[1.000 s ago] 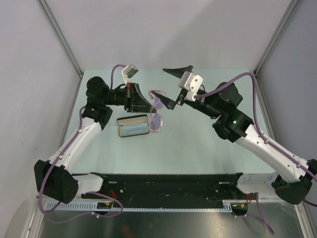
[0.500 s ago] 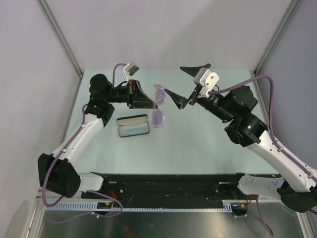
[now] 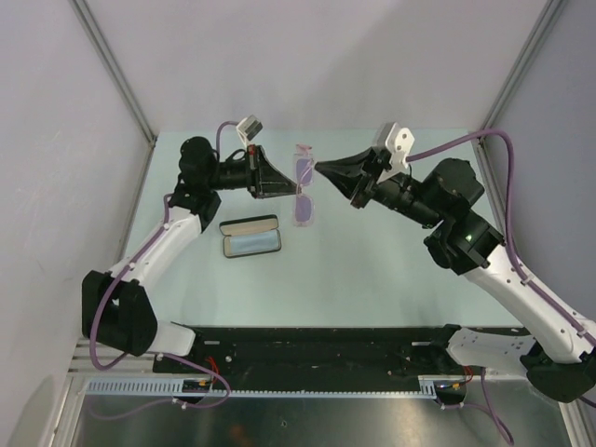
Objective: Organize the sunglasses
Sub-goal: Fold the right temple of the sunglasses with the sunglasses.
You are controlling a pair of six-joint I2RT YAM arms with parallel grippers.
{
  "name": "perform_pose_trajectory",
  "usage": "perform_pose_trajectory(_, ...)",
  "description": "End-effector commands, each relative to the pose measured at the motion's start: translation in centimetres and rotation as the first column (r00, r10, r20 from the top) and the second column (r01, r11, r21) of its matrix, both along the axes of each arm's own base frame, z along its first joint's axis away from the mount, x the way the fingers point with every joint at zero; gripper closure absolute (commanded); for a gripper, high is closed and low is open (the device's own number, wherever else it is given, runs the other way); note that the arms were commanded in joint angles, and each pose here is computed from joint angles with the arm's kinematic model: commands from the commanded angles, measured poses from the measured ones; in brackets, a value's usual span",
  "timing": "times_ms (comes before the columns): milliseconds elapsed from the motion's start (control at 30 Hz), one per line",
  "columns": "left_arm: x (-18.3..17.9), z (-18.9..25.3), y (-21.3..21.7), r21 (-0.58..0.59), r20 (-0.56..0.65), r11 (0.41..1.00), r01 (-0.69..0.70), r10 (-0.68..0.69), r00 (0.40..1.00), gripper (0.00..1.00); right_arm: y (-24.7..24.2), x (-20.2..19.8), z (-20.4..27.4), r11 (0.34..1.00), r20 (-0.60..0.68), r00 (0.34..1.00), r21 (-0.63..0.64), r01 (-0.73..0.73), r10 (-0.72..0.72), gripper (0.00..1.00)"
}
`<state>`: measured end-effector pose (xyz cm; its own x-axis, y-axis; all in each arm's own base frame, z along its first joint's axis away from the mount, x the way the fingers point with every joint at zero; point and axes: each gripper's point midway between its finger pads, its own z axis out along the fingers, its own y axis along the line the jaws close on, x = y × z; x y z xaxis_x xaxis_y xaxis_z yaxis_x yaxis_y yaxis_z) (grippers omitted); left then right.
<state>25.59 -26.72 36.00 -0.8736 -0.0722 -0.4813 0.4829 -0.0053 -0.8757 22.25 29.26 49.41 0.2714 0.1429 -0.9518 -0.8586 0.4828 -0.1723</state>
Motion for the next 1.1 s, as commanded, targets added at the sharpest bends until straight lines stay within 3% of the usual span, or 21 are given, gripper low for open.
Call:
perform_pose_trajectory(0,1.1,1.8,0.0,-0.029,0.034,0.998,-0.051,0.052,0.998,1.0,1.6,-3.5,0.3,0.988,-0.017,0.987,0.009,-0.157,0.157,1.0)
perform_pose_trajectory(200,0.5,2.7,0.1,-0.036,0.057,0.999,-0.037,0.039,0.998,0.99,3.5,-3.8,-1.5,0.973,-0.05,0.972,-0.029,-0.23,0.229,1.0)
perform_pose_trajectory(533,-3.7,3.8,1.2,-0.038,0.146,0.999,0.033,-0.027,0.989,0.99,5.7,-1.2,-3.4,0.976,-0.071,0.975,-0.048,-0.214,0.21,1.0)
perform_pose_trajectory(1067,-5.4,6.0,1.7,-0.044,0.252,0.996,0.075,-0.061,0.966,1.0,5.7,0.5,-4.5,0.981,-0.14,0.973,-0.041,-0.191,0.183,1.0)
